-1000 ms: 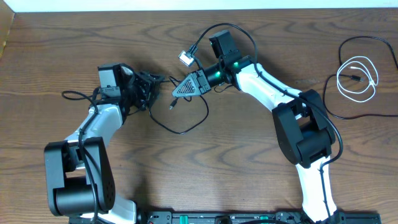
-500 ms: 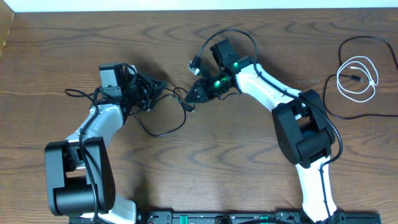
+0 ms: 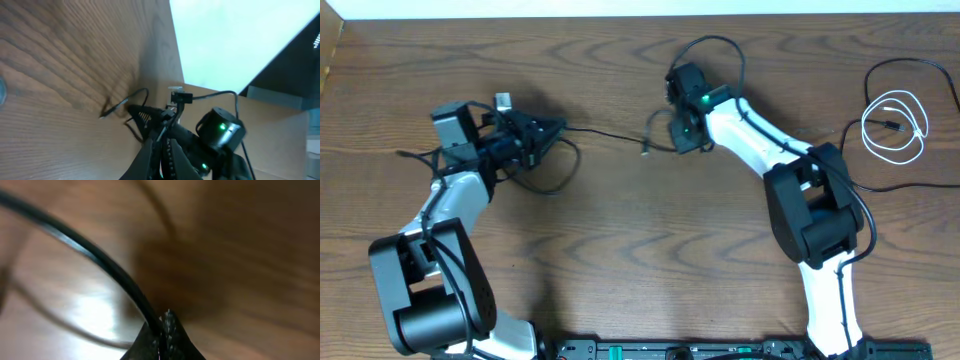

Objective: Untangle cables
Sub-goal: 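Pull the black cable right again with the right gripper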

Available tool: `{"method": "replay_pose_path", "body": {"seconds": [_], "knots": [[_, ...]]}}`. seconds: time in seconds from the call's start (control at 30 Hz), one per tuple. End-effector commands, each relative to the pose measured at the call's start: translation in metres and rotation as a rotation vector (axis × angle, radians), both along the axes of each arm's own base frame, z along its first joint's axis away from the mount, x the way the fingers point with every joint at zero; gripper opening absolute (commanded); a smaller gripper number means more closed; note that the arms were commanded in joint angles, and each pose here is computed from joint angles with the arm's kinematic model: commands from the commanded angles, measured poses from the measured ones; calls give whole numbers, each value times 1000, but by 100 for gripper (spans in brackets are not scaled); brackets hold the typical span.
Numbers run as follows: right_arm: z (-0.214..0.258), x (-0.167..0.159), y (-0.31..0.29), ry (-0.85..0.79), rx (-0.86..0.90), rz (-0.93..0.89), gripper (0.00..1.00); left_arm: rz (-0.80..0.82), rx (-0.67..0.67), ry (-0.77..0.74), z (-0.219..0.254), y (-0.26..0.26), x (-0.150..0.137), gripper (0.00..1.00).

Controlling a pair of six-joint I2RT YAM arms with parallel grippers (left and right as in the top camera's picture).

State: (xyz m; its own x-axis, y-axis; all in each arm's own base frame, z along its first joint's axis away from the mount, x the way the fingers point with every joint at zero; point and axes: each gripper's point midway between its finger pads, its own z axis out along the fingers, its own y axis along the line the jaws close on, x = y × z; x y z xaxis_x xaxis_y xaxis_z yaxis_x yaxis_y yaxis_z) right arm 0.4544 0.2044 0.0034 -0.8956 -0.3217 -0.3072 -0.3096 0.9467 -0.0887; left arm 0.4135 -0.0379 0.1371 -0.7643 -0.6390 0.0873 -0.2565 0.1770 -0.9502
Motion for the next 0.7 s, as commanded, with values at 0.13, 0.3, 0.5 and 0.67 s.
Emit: {"method": "replay_pose_path", "body": {"seconds": [0.13, 0.3, 0.5, 0.67], "knots": [[-9, 10, -52, 6, -94, -95, 1, -56, -3, -50, 4, -5, -4, 8], [0, 11, -36, 32, 30, -14, 1, -82, 51, -27, -9, -20, -7, 8], [56, 22, -33, -72, 101, 9, 1, -73, 228, 120, -53, -38, -20, 7], [103, 4, 2, -85, 277, 240, 63, -136, 333, 124, -66, -72, -26, 7]]}}
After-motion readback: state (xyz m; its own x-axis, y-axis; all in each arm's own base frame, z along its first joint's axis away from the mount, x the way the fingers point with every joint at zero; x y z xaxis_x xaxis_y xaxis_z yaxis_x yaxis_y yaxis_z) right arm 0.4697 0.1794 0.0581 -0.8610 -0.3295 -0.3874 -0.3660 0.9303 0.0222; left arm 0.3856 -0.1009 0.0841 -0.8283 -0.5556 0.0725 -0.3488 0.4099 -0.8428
